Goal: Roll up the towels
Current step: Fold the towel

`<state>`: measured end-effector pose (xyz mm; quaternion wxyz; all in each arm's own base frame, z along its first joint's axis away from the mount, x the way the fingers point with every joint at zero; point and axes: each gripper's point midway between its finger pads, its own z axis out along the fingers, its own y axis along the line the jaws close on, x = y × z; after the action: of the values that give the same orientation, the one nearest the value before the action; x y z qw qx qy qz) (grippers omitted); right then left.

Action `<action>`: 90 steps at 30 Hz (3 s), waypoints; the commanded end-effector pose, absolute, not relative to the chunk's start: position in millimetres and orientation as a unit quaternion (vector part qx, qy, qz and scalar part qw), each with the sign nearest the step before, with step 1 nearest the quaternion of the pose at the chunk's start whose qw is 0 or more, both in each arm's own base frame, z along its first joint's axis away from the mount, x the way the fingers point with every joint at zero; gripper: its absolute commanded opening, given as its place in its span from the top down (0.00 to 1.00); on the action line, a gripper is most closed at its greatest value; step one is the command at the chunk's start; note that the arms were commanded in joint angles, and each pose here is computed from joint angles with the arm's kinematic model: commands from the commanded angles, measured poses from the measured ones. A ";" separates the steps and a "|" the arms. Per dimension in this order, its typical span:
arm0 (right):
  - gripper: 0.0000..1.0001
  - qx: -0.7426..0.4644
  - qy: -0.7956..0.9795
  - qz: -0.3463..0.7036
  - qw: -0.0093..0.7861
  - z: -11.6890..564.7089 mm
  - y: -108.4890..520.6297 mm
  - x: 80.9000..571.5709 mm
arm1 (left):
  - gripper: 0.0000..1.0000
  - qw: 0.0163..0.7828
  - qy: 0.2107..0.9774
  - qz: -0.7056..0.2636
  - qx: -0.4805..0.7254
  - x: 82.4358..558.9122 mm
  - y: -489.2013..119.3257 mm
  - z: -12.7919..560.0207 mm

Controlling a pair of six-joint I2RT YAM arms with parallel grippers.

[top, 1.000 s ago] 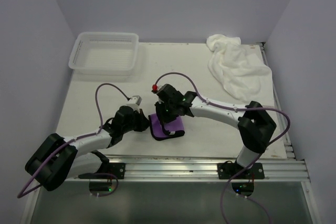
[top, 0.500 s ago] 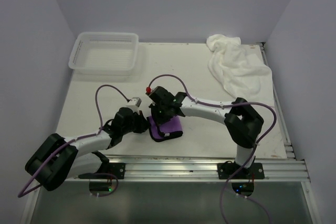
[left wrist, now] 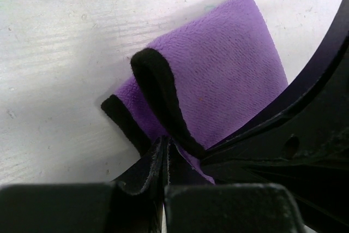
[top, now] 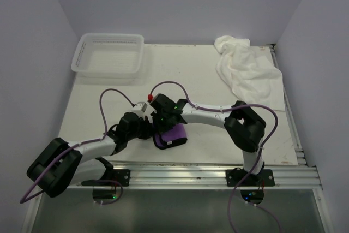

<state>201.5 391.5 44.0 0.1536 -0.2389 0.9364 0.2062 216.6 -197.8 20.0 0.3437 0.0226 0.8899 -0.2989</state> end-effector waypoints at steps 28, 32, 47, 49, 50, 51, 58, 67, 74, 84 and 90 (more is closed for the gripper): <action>1.00 -0.227 0.932 0.225 0.173 58.3 404.5 206.7 | 1.00 0.355 0.899 -0.256 0.014 210.9 -175.4 19.9; 1.00 -0.226 0.930 0.236 0.171 61.7 408.9 205.6 | 1.00 0.346 0.900 -0.263 0.021 210.1 -180.9 16.9; 1.00 -0.222 0.927 0.259 0.155 52.5 425.6 195.6 | 1.00 0.346 0.899 -0.269 0.028 209.0 -184.0 16.4; 1.00 -0.222 0.929 0.254 0.153 47.8 424.5 195.3 | 1.00 0.344 0.899 -0.269 0.028 207.9 -183.9 15.7; 1.00 -0.222 0.930 0.252 0.151 45.9 424.2 194.6 | 1.00 0.345 0.898 -0.270 0.028 208.4 -184.3 16.6; 1.00 -0.221 0.931 0.249 0.150 42.0 423.5 194.7 | 1.00 0.345 0.898 -0.271 0.029 207.9 -184.8 16.8; 0.85 -0.211 0.940 0.231 0.138 23.0 418.4 193.4 | 1.00 0.350 0.896 -0.271 0.030 207.9 -183.5 20.6; 0.63 -0.204 0.936 0.237 0.161 43.4 415.8 199.0 | 1.00 0.381 0.882 -0.275 0.023 215.0 -181.9 52.4; 0.55 -0.205 0.926 0.241 0.207 87.6 409.5 209.0 | 1.00 0.397 0.881 -0.256 0.020 217.2 -172.9 62.6; 0.74 -0.191 0.928 0.193 0.254 107.0 350.9 214.8 | 1.00 0.420 0.870 -0.258 0.015 232.3 -178.0 94.2; 0.88 -0.155 0.933 0.181 0.270 105.0 323.9 227.6 | 1.00 0.452 0.836 -0.310 0.031 248.6 -202.3 123.2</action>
<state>214.7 341.9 102.3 0.2484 -0.1784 0.9315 0.1972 233.3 -181.7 88.6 0.4139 0.0094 0.8698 -0.2686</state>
